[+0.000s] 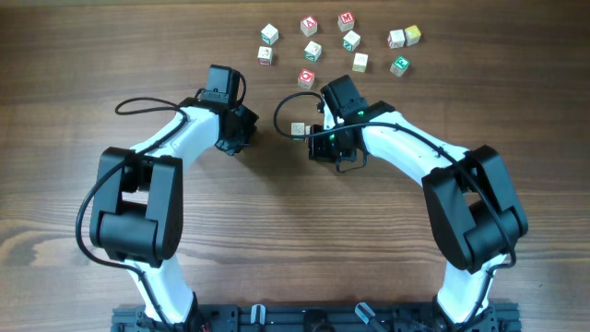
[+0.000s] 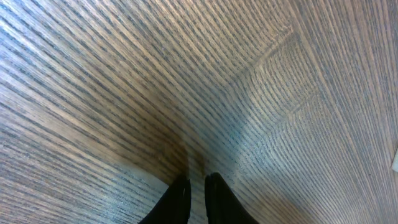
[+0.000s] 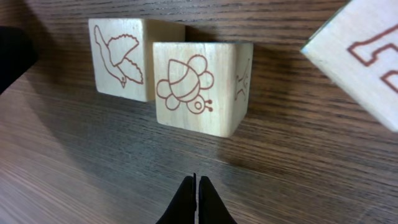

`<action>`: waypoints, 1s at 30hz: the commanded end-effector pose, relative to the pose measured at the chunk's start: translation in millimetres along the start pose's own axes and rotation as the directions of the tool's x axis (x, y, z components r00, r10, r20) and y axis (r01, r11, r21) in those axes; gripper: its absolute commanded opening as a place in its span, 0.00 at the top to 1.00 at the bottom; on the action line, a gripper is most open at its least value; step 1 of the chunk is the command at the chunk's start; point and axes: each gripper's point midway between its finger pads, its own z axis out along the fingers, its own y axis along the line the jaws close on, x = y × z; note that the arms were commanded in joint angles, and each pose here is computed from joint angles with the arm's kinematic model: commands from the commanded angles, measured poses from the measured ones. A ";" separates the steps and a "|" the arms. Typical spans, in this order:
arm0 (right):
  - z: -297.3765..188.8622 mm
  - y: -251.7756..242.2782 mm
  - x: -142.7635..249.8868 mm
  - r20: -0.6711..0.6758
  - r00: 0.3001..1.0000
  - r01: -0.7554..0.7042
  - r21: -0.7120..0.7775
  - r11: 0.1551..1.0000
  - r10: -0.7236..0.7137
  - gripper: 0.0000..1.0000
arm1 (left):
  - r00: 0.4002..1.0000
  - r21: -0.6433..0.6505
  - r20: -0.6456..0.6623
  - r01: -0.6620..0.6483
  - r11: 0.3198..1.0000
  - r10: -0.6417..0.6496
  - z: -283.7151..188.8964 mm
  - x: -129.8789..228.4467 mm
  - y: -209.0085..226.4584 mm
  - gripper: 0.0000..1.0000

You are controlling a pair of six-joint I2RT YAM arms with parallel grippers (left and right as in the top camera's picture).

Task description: Form a horizontal line

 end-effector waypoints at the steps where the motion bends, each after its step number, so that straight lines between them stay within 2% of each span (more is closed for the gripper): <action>1: 6.0 3.4 -0.8 -0.011 1.000 -0.009 -0.017 1.000 0.009 0.95 | 1.000 -0.137 -0.015 0.011 0.991 -0.013 28.1 8.0 42.6 0.86; 13: 5.6 -3.6 -17.9 0.073 0.996 -0.060 0.029 0.998 0.057 0.95 | 1.000 -0.139 -0.013 0.011 0.990 -0.013 28.1 7.5 42.9 0.84; 30: 5.0 -3.5 -24.4 0.103 0.993 -0.064 0.032 0.997 0.061 0.95 | 1.000 -0.138 -0.012 0.011 0.990 -0.013 28.1 7.4 42.8 0.83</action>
